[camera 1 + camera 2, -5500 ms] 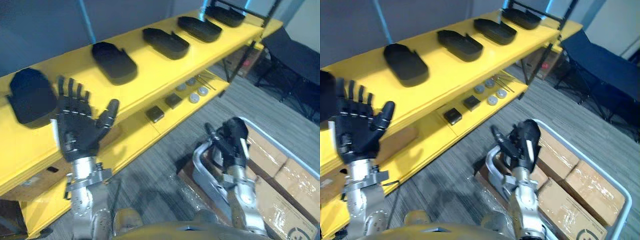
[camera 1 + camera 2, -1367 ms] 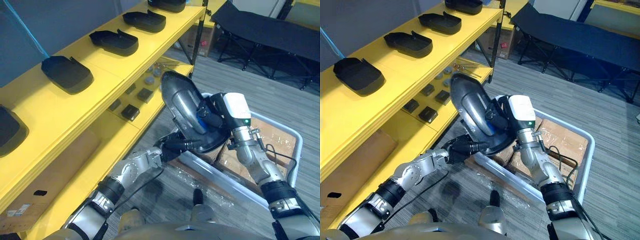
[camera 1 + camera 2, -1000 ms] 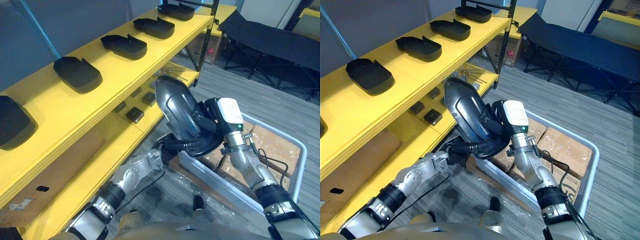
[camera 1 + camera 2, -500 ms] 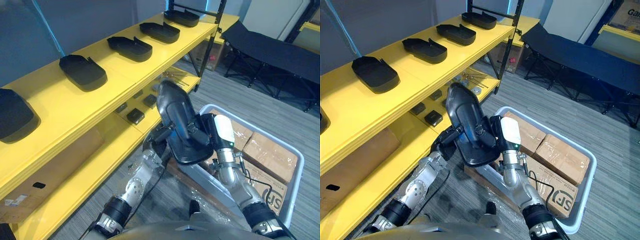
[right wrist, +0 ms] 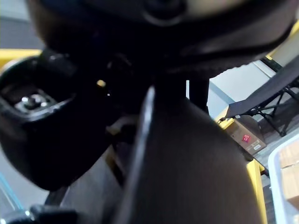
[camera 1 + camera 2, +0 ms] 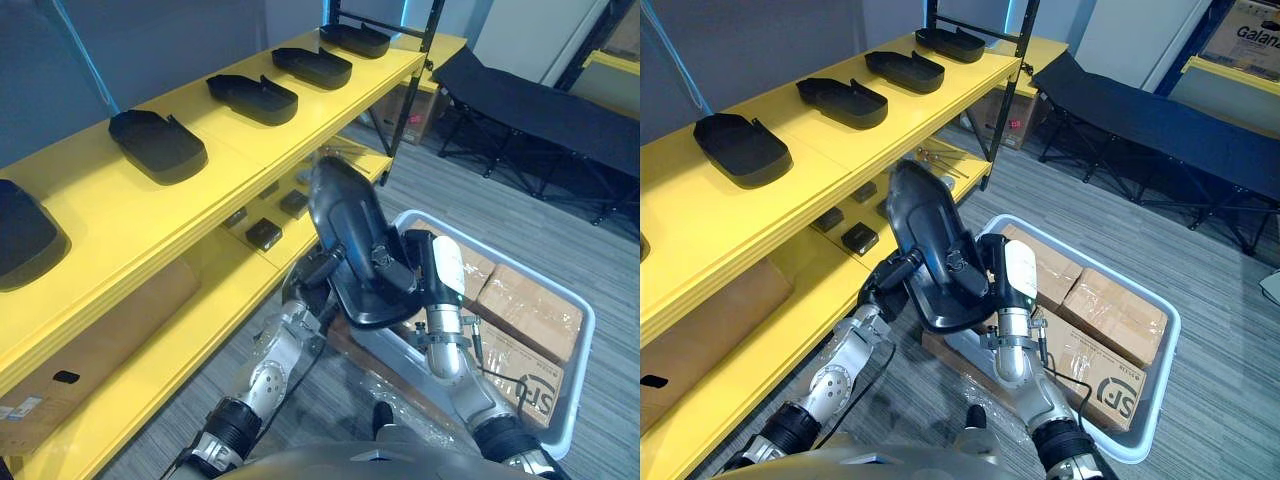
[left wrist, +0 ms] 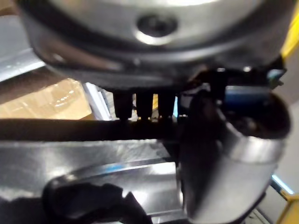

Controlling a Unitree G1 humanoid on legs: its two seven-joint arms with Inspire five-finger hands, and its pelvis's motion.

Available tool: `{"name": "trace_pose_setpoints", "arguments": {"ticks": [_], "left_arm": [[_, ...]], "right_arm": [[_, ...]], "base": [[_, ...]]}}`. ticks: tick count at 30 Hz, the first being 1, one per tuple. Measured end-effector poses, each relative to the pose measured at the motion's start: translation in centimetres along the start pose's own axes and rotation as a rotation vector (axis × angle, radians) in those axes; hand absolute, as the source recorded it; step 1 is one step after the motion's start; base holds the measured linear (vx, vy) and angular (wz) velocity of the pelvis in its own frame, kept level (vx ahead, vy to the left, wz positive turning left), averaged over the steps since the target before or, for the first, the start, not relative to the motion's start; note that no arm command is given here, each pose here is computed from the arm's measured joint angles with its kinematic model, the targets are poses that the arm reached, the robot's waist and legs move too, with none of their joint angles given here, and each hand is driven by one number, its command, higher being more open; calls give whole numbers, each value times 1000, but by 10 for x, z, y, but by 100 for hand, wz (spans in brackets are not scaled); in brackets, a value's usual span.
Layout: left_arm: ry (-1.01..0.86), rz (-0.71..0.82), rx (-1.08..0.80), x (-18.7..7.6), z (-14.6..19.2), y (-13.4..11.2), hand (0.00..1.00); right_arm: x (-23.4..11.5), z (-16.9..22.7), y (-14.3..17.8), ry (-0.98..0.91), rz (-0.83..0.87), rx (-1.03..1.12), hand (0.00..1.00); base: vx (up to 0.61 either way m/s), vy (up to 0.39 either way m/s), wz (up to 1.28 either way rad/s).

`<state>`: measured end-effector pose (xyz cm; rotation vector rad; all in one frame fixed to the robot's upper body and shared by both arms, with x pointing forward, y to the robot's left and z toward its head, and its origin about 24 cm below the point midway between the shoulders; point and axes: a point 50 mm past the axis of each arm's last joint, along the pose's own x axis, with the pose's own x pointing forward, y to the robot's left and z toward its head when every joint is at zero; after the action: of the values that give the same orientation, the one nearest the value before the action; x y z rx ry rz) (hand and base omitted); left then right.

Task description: Walk over and take three plastic housings, then place them on the shelf

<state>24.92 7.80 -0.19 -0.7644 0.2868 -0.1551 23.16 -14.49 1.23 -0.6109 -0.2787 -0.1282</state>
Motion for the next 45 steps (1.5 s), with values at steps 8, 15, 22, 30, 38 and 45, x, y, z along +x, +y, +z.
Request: {"name": "trace_pose_setpoints", "arguments": {"ticks": [8, 15, 22, 30, 38, 45], "left_arm": [[-337, -25, 107, -3, 54, -18, 0], [-656, 150, 483, -28, 94, -14, 0], [-716, 495, 655, -59, 98, 32, 0], [-737, 596, 551, -96, 102, 56, 0], [-958, 731, 518, -143, 134, 51, 0], [-959, 831, 498, -190, 130, 72, 0]], "right_arm": [[-11, 23, -14, -61, -73, 295, 100], [-7, 18, -66, -93, -202, 573, 100], [-39, -9, -89, 8, -242, 666, 100], [-59, -26, -84, 181, -128, 764, 100], [-38, -13, -53, 154, -30, 806, 100], [-18, -9, -32, 174, -44, 685, 100]], "base": [[0, 1, 0], [4, 3, -2], [1, 3, -7], [-5, 4, 1], [3, -9, 77], [-19, -43, 154]]}}
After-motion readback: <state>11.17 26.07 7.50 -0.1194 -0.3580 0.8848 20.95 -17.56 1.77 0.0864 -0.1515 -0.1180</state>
